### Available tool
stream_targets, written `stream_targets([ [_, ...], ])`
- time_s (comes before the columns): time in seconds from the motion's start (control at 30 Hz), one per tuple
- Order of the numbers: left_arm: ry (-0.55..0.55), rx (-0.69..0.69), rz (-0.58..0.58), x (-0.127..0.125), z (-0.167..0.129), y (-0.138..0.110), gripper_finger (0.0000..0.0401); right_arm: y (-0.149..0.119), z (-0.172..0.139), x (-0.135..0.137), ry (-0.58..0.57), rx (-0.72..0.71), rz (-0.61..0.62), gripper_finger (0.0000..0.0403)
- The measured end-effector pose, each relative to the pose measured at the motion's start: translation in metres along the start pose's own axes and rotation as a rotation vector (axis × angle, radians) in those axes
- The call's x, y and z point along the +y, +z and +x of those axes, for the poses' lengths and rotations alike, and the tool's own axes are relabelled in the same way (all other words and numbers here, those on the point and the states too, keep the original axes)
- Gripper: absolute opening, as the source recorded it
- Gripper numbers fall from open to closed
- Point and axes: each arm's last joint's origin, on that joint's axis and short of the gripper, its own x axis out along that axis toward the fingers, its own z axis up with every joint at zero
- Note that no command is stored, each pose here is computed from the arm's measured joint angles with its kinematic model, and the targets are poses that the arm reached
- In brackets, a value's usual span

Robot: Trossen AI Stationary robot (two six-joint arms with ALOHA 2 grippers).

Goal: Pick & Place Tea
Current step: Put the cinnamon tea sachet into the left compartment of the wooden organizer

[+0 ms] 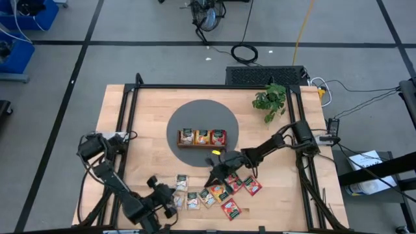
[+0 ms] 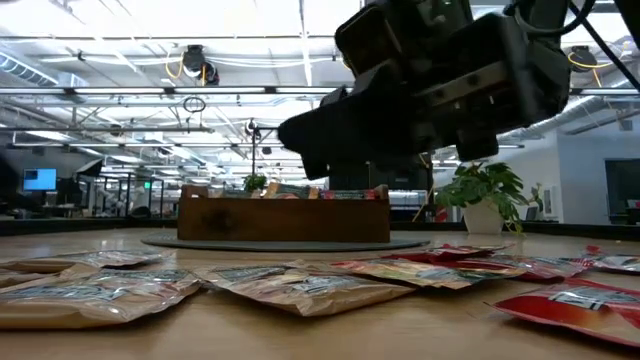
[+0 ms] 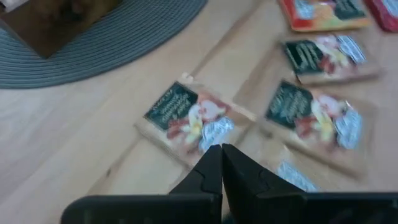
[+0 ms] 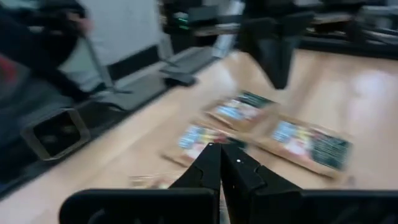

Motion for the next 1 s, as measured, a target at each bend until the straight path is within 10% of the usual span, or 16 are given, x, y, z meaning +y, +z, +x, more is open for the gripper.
stream_targets([
  [0.4,-0.029,0.039,0.06,-0.001,-0.01,-0.011,0.0019,-0.005,0.003,0.008,0.031,0.042,-0.034,0.0],
  [1.0,0.238,0.229,-0.19,0.024,0.021,-0.001,0.0019,-0.005,0.002,0.002,-0.155,0.046,0.039,0.0],
])
